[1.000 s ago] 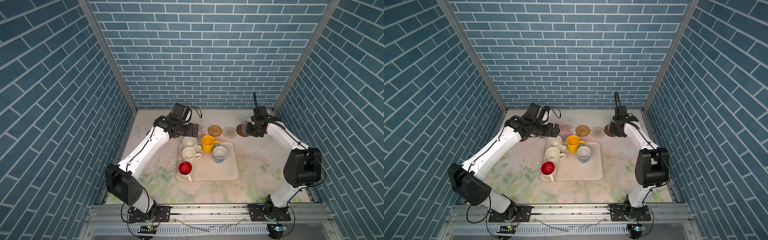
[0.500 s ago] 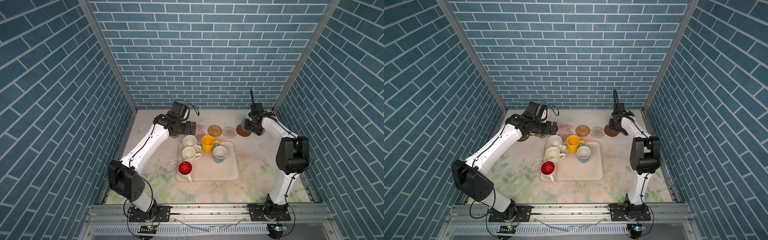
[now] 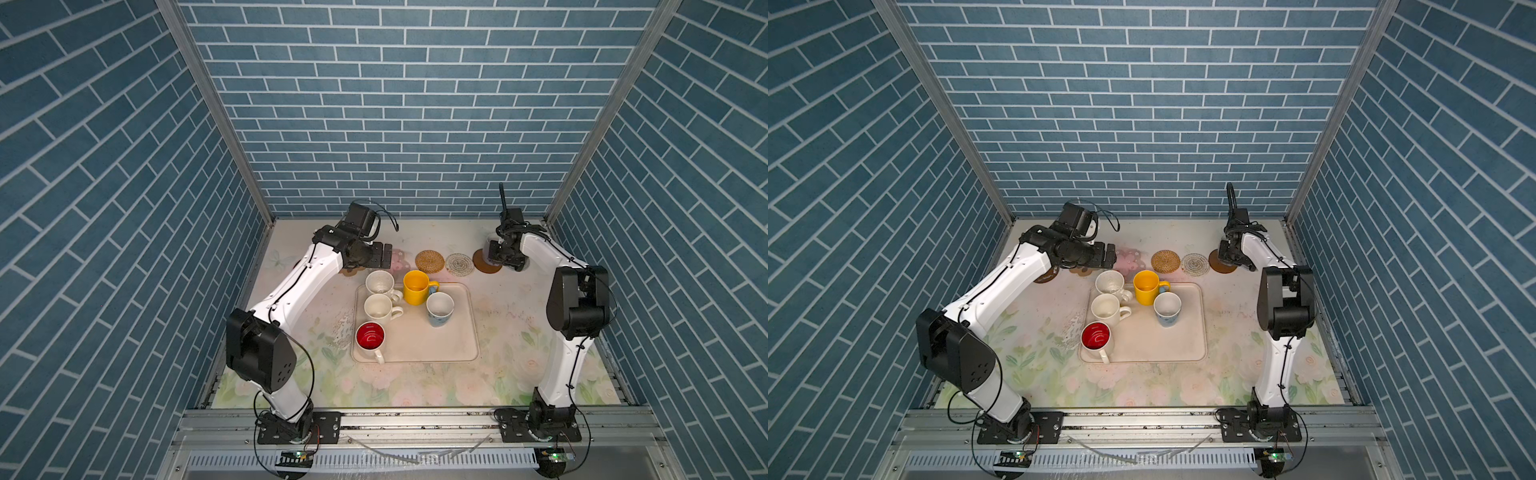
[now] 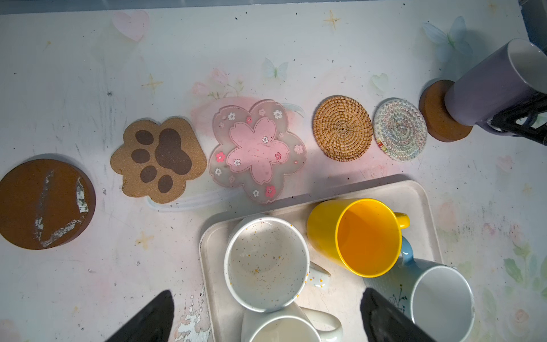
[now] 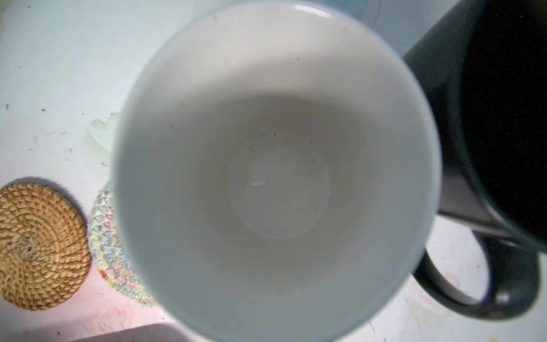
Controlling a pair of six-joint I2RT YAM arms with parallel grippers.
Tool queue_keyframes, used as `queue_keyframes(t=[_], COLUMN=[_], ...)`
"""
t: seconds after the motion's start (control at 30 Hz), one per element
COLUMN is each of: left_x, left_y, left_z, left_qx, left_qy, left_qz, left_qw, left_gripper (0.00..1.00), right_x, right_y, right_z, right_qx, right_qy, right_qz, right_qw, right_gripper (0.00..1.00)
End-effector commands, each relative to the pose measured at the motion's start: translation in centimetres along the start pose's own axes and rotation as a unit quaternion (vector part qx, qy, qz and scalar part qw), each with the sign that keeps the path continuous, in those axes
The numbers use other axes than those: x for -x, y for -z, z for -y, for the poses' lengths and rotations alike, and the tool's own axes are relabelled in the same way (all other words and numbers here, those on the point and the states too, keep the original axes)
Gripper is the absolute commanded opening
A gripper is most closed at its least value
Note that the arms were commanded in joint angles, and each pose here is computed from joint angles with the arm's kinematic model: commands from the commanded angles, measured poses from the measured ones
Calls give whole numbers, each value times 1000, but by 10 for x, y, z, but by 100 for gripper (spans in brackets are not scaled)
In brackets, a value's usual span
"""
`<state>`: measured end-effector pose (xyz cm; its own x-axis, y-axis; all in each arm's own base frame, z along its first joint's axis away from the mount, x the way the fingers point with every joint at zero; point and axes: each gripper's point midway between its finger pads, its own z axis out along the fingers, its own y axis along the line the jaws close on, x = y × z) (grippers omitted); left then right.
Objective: Place cups on coasters
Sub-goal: Place the cup on the coaster.
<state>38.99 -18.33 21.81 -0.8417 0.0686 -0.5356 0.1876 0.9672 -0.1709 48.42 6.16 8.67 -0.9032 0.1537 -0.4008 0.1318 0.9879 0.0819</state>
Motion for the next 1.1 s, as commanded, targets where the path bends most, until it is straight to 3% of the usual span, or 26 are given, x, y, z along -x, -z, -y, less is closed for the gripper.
queue_keyframes(t=[0.0, 0.57, 0.77, 0.83, 1.07], left_x=[6, 1, -2, -4, -10], left_y=[4, 8, 10, 13, 23], left_z=[-2, -6, -6, -6, -10], left_qx=[2, 5, 0, -1, 0], left_qy=[0, 3, 7, 7, 10], left_qz=[5, 5, 9, 10, 19], left_qw=[1000, 1000, 1000, 1000, 1000], left_gripper=[99, 99, 99, 99, 99], right_x=[34, 24, 17, 15, 11], right_y=[16, 10, 16, 16, 22], right_z=[-9, -18, -23, -23, -21], right_qx=[16, 37, 38, 37, 35], right_qy=[15, 16, 21, 20, 15], right_qz=[52, 33, 32, 30, 33], right_qw=[998, 999, 999, 999, 999], right_gripper=[0, 0, 21, 33, 43])
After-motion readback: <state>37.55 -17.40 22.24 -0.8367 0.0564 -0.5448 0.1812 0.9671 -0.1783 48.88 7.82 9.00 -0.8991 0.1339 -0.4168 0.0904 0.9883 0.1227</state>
